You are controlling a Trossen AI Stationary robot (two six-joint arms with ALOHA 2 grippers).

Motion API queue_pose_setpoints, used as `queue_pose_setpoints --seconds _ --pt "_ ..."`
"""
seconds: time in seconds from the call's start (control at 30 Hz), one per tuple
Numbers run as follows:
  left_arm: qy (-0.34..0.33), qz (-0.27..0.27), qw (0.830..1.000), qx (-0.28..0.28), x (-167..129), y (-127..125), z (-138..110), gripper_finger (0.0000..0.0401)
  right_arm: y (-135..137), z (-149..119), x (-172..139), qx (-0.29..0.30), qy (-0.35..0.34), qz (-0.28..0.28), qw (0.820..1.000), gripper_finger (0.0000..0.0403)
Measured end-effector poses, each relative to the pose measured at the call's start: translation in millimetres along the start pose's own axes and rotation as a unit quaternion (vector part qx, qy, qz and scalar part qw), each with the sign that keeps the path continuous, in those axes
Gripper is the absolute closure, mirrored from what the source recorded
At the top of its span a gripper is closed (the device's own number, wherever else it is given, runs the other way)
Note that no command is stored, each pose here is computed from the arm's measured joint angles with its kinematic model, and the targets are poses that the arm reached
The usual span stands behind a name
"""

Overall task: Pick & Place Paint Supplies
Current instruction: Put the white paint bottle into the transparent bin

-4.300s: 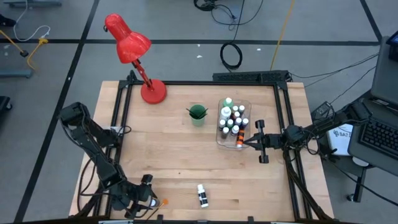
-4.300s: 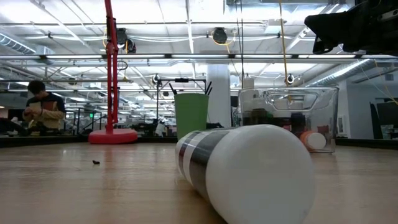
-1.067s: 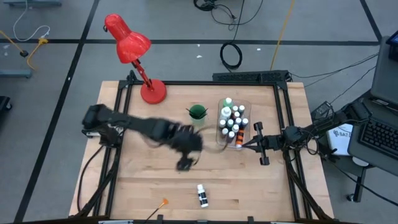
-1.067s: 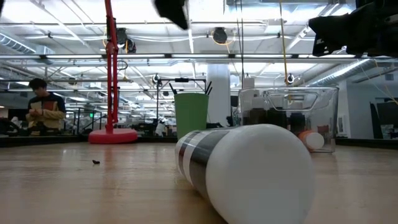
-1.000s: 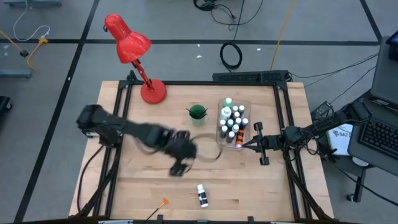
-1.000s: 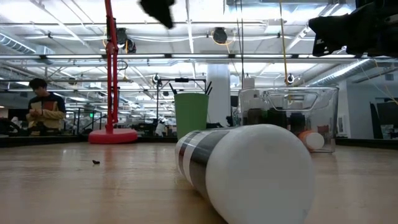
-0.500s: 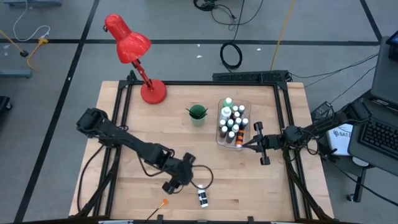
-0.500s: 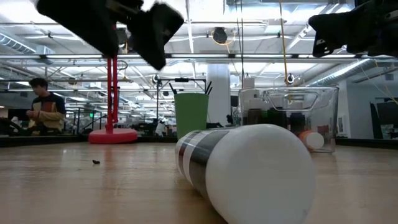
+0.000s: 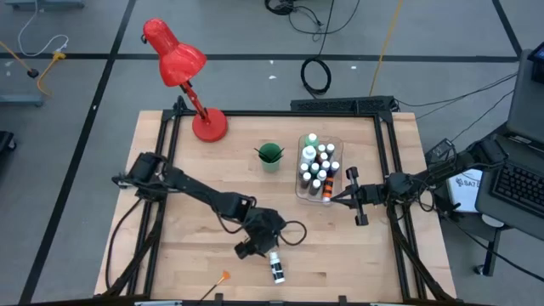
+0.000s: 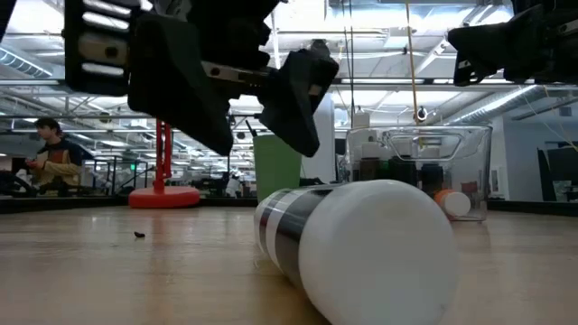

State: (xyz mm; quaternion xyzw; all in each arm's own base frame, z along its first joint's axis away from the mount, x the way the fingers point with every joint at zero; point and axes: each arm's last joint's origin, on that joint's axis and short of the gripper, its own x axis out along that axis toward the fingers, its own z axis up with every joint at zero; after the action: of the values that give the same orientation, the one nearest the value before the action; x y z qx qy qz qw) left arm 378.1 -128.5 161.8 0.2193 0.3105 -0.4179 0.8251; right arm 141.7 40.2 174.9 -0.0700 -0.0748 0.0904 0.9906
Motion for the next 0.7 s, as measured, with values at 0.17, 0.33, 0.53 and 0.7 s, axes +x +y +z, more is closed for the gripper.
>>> queue_pose_setpoints --seconds 0.17,0.33,0.53,0.7 --pt "-0.023 -0.002 0.999 0.037 7 3 -1 0.0171 0 -1 0 -0.003 0.003 0.0 1.0 0.0399" --pt "-0.035 -0.003 0.997 0.07 23 7 -9 0.0186 0 -1 0 -0.006 0.004 -0.001 1.0 0.0399" --pt "-0.014 -0.014 0.997 0.069 32 5 -20 0.0186 0 -2 0 -0.001 0.009 -0.001 1.0 0.0399" --pt "-0.006 -0.022 0.998 0.061 31 4 -22 0.0201 0 -2 0 -0.001 0.008 -0.001 1.0 0.0399"
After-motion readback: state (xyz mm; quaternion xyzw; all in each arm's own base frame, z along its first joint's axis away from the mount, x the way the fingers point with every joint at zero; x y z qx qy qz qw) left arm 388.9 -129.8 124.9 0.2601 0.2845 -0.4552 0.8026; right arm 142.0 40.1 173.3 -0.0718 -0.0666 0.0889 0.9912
